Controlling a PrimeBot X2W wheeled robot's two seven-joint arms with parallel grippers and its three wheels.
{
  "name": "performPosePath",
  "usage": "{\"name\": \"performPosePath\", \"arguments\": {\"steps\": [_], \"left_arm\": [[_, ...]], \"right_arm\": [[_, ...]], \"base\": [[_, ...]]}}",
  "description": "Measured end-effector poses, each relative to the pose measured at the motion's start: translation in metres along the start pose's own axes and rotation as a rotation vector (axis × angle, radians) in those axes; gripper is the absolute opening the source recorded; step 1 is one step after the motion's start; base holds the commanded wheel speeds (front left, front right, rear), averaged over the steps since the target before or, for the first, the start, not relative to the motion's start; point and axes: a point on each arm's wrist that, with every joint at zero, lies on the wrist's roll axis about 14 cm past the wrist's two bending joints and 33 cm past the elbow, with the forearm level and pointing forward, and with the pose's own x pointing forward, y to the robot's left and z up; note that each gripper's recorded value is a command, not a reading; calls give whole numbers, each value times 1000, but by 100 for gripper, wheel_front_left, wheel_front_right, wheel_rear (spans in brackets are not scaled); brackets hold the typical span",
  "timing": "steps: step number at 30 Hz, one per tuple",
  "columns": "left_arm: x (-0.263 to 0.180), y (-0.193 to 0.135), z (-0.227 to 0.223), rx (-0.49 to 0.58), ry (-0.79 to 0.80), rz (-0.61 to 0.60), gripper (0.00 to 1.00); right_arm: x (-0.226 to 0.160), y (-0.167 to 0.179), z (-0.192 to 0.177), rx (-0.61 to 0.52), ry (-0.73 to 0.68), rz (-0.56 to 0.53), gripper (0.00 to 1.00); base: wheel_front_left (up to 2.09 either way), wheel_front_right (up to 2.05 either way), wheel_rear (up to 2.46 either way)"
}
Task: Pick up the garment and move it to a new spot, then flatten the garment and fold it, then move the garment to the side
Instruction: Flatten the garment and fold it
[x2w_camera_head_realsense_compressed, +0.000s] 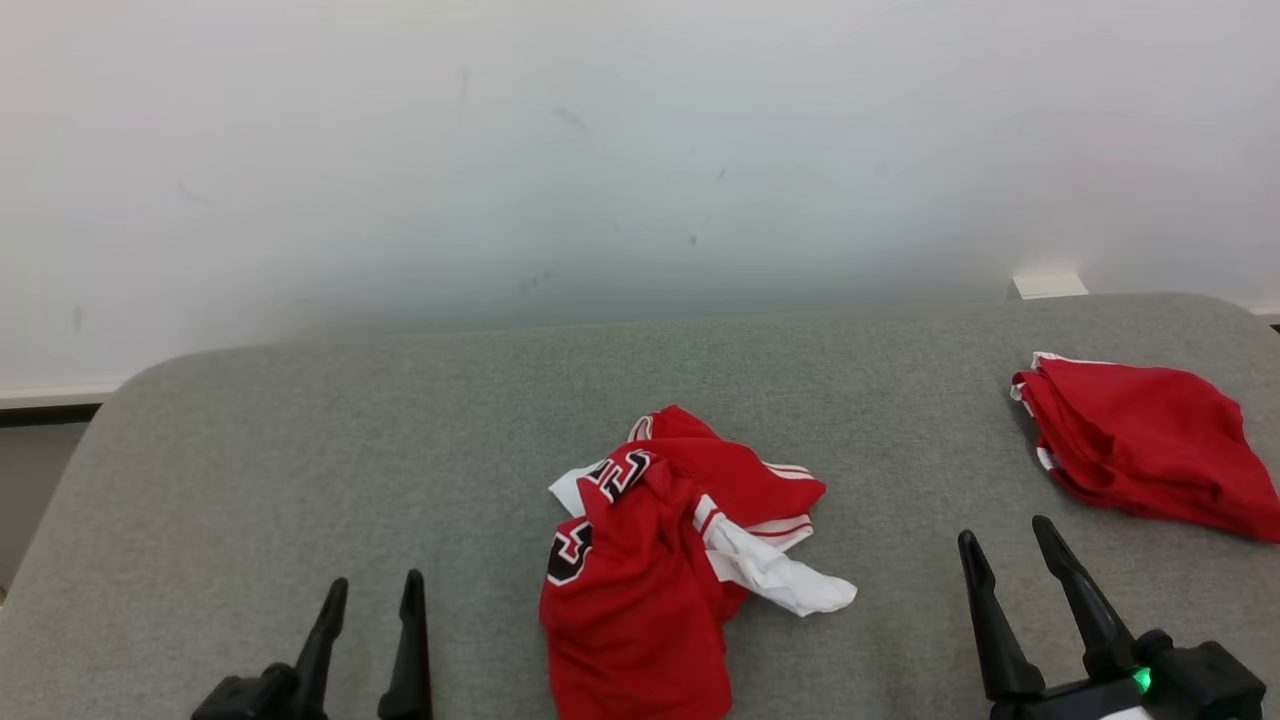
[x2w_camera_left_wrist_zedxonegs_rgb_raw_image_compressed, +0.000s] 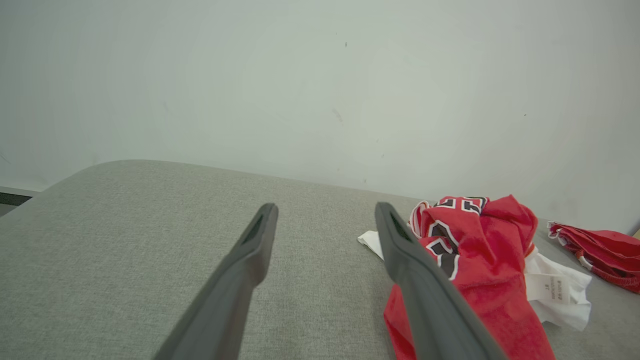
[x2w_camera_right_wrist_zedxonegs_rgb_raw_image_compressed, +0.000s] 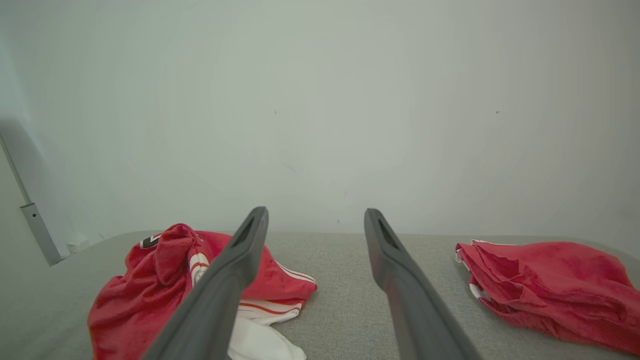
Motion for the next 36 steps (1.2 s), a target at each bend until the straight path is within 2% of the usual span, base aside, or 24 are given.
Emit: {"name": "performPosePath", "arguments": {"steps": [6, 14, 20, 26, 32, 33, 34, 35, 36], "left_arm": [[-1, 3, -2, -1, 5, 3, 100], [-11, 22, -4, 2, 17, 63, 100], [-22, 40, -1, 9, 8, 126, 100], [-33, 57, 1, 15, 8, 183, 100], [-34, 62, 0, 17, 10, 201, 100], [-34, 62, 1, 18, 9, 202, 100], [-34, 62, 1, 18, 8, 202, 100], [-34, 62, 1, 18, 7, 202, 100], [-34, 62, 1, 18, 6, 202, 100]], "right_arm": [[12, 4, -31, 9, 101, 24, 100], [39, 6, -87, 12, 370, 52, 100], [35, 20, -137, 35, 624, 93, 100], [18, 18, -178, 57, 836, 72, 100], [22, 26, -188, 70, 886, 82, 98], [22, 27, -188, 74, 891, 84, 56], [22, 29, -188, 80, 897, 85, 37], [22, 31, -189, 85, 901, 90, 0], [21, 33, -189, 89, 903, 94, 0]], "base": [[0, 0, 0], [0, 0, 0], [0, 0, 0], [0, 0, 0], [0, 0, 0], [0, 0, 0], [0, 0, 0], [0, 0, 0], [0, 0, 0]]}}
